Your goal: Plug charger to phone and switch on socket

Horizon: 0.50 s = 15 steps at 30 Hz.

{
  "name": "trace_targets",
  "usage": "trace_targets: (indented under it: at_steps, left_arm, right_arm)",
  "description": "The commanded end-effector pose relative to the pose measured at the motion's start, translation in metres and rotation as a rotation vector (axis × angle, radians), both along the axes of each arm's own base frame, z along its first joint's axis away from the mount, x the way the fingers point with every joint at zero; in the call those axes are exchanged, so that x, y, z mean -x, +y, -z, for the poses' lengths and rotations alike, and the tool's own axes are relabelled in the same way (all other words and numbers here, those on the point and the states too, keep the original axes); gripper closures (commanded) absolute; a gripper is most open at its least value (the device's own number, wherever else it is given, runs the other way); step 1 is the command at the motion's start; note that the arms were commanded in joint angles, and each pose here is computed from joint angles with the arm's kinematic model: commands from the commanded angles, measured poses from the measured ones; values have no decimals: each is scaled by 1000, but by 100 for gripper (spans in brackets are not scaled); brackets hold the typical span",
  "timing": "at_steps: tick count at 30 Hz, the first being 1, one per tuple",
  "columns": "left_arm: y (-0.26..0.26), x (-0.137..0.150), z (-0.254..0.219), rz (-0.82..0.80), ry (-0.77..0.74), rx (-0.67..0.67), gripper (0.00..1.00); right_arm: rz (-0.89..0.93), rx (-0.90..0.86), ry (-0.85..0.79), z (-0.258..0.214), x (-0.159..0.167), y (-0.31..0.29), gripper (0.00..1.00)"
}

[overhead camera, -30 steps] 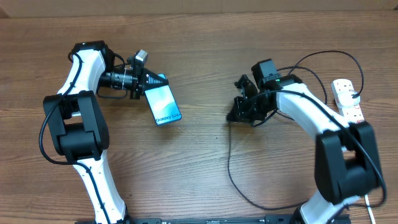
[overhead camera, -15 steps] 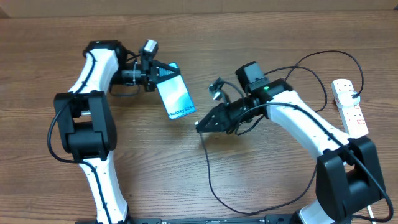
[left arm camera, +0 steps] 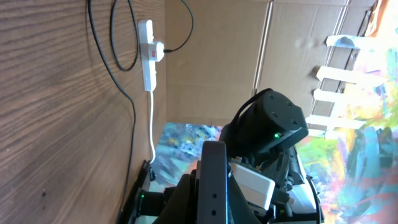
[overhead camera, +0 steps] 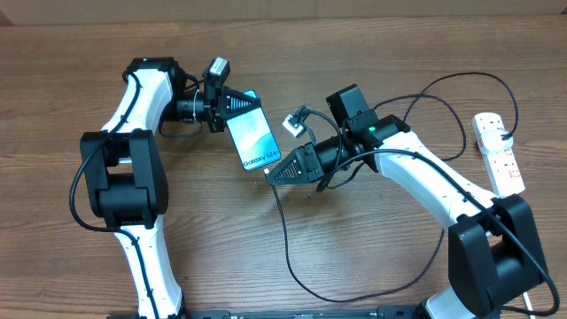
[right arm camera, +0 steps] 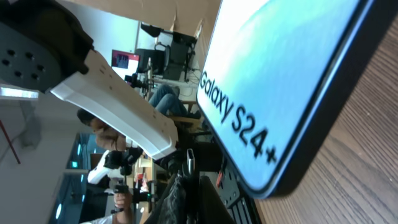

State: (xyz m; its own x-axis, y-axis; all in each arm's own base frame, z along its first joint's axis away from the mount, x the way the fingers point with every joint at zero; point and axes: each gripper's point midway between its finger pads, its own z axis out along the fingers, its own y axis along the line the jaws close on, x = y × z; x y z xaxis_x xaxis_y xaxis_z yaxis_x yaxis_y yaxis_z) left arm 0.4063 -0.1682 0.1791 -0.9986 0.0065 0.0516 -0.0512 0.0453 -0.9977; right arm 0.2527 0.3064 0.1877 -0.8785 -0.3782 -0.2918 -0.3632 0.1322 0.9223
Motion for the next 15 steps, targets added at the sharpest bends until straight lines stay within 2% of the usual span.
trace_targets:
  at_steps: [1, 15]
  left_arm:
    - [1, -2, -26, -23, -48, 54, 96]
    - [1, -1, -26, -22, -31, 54, 96]
  right_arm:
    - [24, 1, 34, -10, -6, 3, 96]
    - [52, 35, 30, -5, -11, 3, 96]
